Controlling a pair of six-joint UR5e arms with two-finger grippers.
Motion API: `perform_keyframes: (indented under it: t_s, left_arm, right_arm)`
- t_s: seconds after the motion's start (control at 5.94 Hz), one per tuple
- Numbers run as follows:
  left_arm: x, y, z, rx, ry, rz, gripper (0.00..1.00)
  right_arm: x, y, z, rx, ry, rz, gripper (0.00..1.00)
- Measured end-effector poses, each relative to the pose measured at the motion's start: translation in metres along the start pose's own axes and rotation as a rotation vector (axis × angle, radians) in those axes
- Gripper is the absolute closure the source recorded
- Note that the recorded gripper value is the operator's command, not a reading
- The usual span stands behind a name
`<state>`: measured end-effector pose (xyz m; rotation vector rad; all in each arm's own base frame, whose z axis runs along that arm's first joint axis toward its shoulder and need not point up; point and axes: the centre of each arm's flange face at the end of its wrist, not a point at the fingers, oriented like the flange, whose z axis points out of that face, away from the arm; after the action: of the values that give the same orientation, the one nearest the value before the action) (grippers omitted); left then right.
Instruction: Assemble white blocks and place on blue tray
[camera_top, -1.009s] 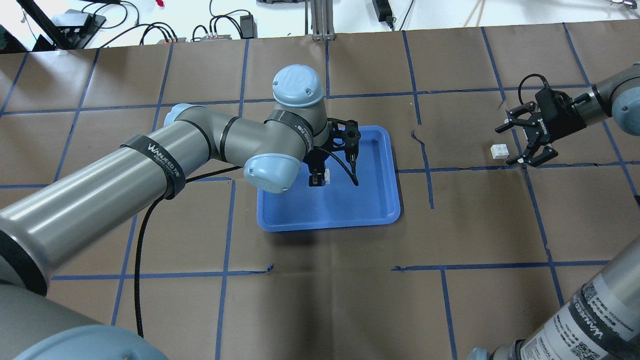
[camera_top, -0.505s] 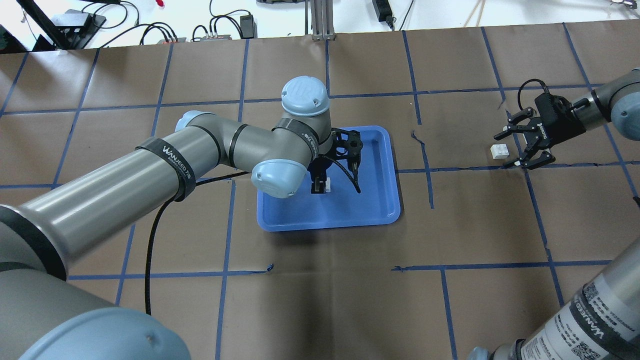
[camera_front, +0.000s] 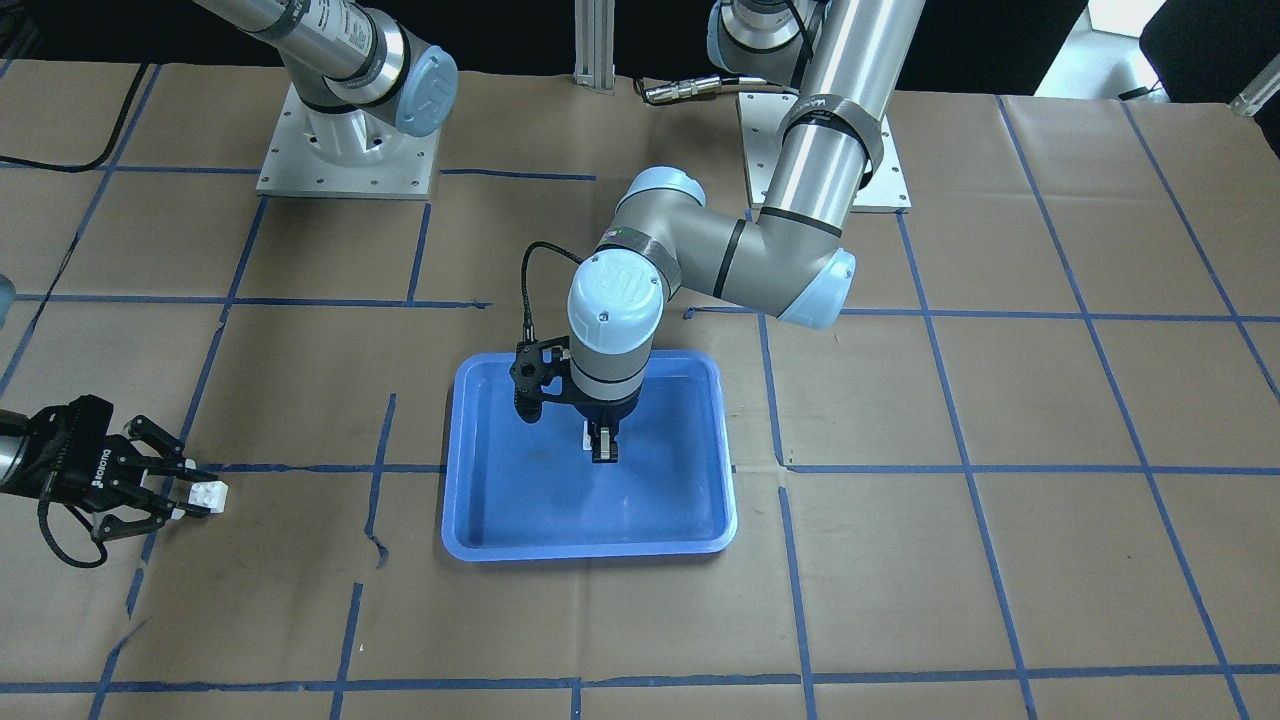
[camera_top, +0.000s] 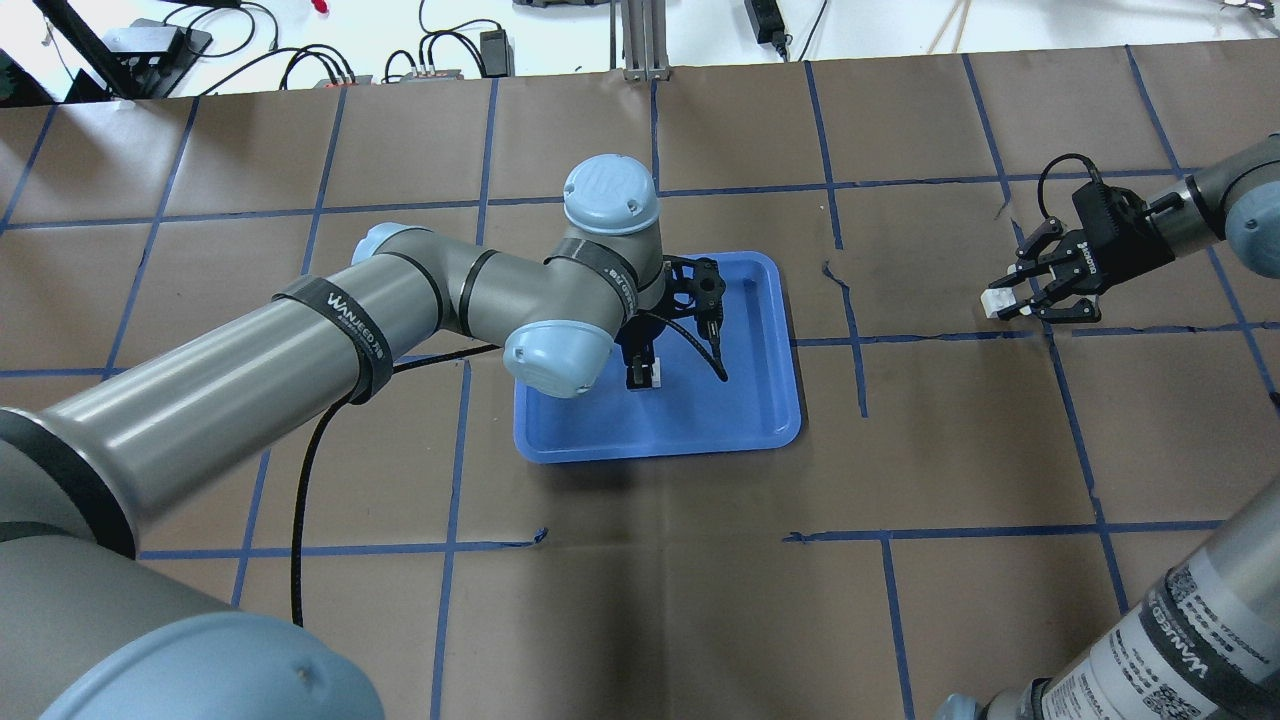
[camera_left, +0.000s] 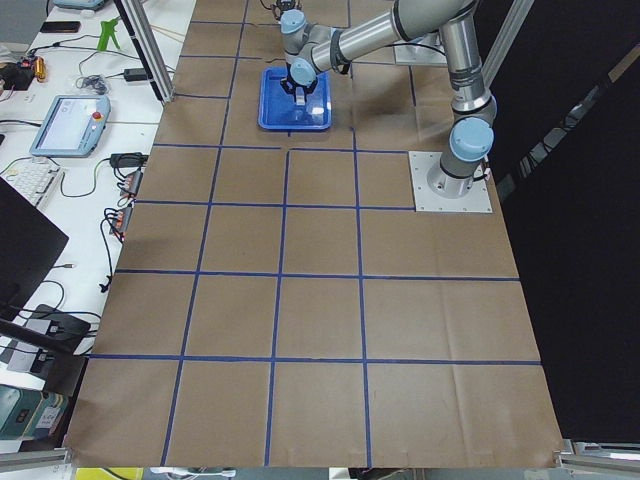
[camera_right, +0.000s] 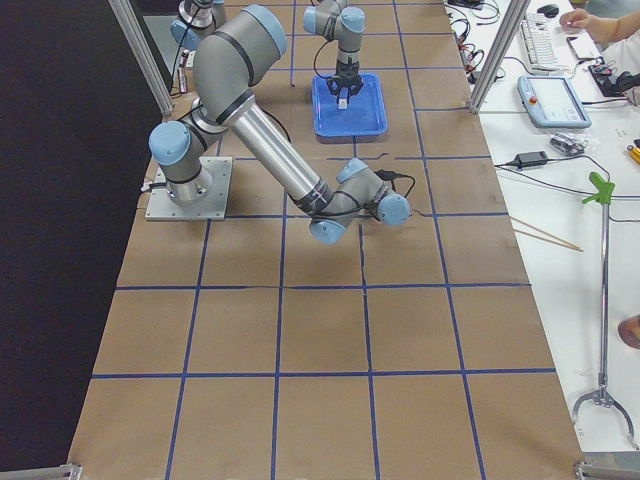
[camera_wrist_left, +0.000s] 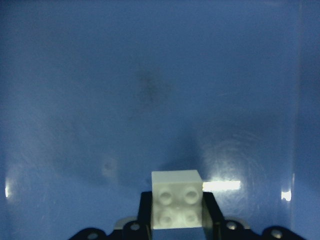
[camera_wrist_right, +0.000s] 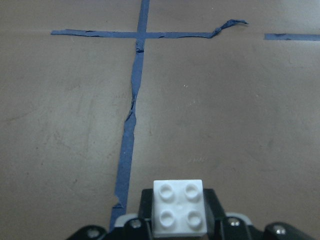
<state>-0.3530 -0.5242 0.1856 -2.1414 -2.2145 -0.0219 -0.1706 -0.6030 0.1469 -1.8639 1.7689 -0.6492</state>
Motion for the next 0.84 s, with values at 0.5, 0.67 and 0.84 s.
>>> perform_keyframes:
  t_s: [0.5, 0.67, 0.84]
  left_arm:
    - [-0.001, -0.001, -0.028, 0.017, -0.042, 0.003, 0.01]
    - [0.003, 0.002, -0.064, 0.029, -0.072, -0.007, 0.01]
    - [0.014, 0.013, -0.108, 0.034, -0.08, -0.033, 0.01]
  right_arm:
    - [0.011, -0.033, -0.043, -0.04, 0.052, -0.035, 0.67]
    - [0.012, -0.056, -0.051, -0.027, 0.061, -0.047, 0.66]
    - [0.012, -0.08, -0.04, 0.011, 0.048, -0.059, 0.66]
